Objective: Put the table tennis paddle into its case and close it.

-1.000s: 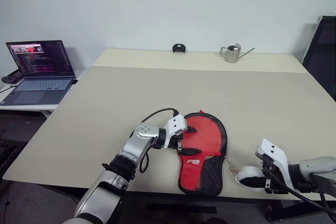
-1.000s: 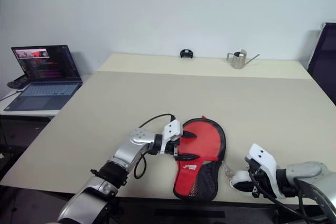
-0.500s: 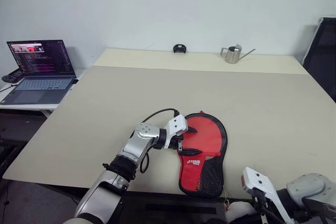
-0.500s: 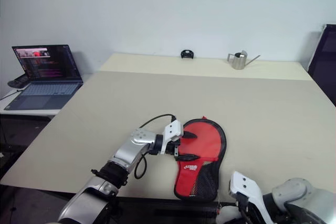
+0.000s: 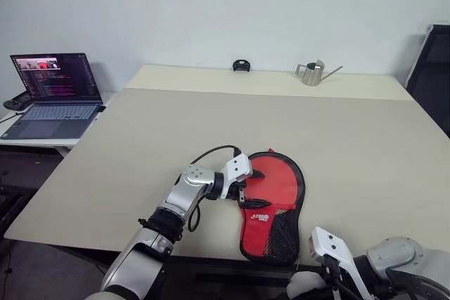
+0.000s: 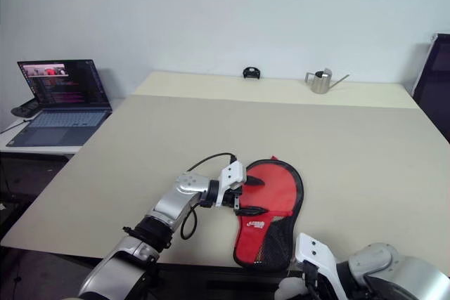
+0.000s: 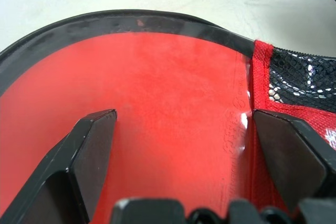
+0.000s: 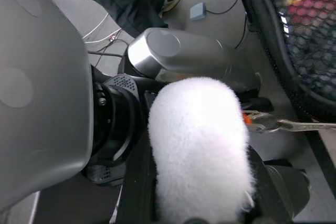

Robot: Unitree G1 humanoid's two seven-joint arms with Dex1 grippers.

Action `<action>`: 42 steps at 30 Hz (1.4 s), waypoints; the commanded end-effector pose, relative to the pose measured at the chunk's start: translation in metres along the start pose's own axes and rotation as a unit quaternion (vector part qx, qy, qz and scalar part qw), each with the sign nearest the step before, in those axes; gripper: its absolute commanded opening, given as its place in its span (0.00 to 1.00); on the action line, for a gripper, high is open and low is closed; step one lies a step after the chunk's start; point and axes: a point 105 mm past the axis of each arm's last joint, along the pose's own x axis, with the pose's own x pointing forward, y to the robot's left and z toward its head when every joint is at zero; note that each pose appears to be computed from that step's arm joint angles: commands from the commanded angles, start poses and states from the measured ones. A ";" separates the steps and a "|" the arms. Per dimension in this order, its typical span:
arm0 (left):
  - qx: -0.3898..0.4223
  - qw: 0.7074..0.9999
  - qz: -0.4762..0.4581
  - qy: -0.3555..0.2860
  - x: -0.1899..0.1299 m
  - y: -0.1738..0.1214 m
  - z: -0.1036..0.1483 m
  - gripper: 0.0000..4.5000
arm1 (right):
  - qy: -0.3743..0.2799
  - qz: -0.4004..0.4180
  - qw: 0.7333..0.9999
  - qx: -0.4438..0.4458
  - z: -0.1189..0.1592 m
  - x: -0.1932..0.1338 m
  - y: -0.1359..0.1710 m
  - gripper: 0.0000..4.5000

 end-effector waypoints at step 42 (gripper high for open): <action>-0.037 0.964 0.241 -0.103 -0.119 0.004 0.051 1.00 | -0.284 -0.396 0.863 -0.129 0.127 -0.192 -0.176 0.87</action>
